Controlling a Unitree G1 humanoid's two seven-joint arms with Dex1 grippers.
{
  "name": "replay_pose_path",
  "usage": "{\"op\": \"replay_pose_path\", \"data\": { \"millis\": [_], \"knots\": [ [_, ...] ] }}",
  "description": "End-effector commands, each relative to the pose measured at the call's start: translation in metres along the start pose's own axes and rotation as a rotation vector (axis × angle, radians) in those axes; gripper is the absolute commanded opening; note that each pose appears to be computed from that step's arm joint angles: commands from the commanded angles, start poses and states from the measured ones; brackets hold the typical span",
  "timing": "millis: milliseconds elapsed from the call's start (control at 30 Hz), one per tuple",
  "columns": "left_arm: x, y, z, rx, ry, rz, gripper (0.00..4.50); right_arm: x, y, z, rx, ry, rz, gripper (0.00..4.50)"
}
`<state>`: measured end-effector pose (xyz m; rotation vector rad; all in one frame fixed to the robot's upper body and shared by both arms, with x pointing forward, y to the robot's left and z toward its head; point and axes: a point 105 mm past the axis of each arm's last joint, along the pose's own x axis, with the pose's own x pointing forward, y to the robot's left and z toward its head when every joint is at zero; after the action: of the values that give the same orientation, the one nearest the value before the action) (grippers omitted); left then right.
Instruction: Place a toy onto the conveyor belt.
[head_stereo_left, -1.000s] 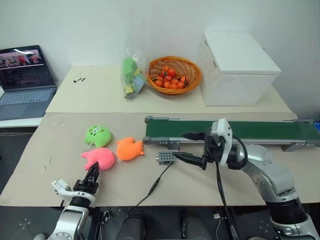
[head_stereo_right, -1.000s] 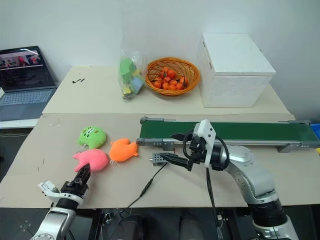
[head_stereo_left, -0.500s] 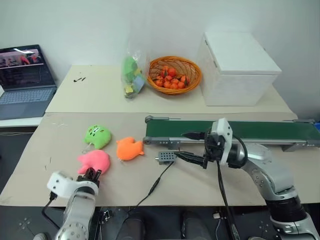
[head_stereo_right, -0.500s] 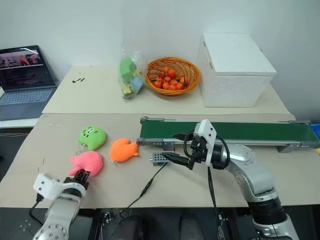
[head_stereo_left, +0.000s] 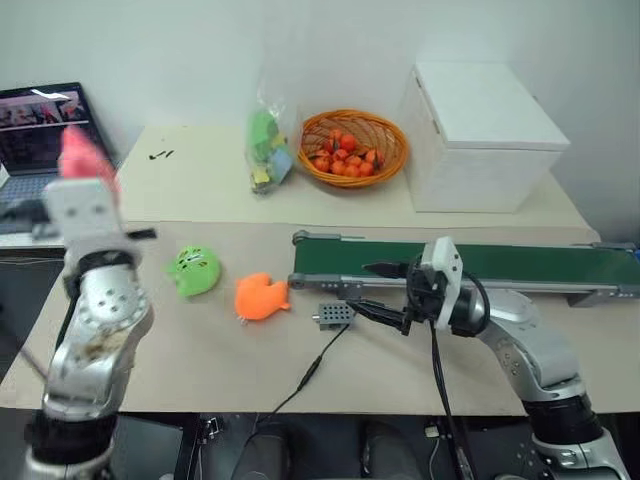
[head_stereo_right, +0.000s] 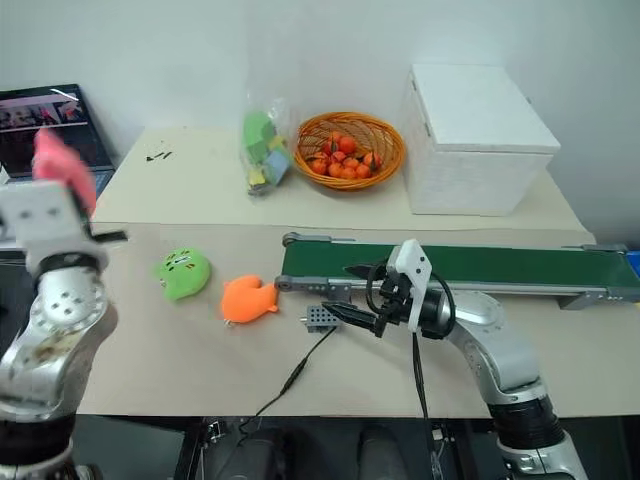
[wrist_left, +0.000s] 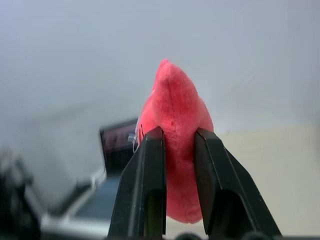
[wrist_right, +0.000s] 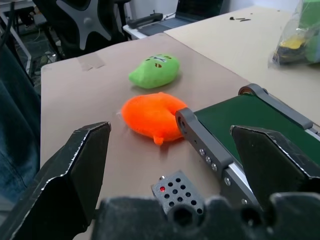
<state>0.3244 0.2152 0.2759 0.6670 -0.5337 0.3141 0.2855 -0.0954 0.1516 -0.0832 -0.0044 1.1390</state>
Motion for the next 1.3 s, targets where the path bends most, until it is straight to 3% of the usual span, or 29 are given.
{"op": "replay_pose_path", "data": {
  "millis": [33, 133, 333, 533, 800, 1033, 1300],
  "knots": [
    [-0.023, -0.093, 0.03, 0.408, -0.487, -0.379, 0.86, 0.003, 0.002, 0.019, -0.06, -0.068, -0.008, 4.5],
    [-0.056, -0.14, 0.013, 0.606, -0.776, -0.608, 0.86, 0.006, 0.001, 0.022, -0.062, -0.08, -0.015, 4.5],
    [-0.068, -0.164, -0.039, 0.779, -0.987, -0.802, 0.86, 0.005, 0.001, 0.022, -0.064, -0.088, -0.031, 4.5],
    [-0.055, -0.17, -0.038, 0.753, -1.07, -0.824, 0.86, 0.001, 0.004, 0.022, -0.056, -0.099, -0.061, 4.5],
    [-0.076, -0.176, -0.041, 0.679, -1.156, -0.888, 0.86, -0.005, 0.007, 0.019, -0.054, -0.075, -0.055, 4.5],
    [-0.079, -0.174, -0.051, 0.69, -1.125, -0.912, 0.86, -0.017, 0.007, 0.022, -0.058, -0.072, -0.041, 4.5],
    [-0.074, -0.172, -0.06, 0.706, -1.061, -0.921, 0.86, -0.029, 0.017, 0.041, -0.015, -0.228, 0.038, 4.5]
  ]
}}
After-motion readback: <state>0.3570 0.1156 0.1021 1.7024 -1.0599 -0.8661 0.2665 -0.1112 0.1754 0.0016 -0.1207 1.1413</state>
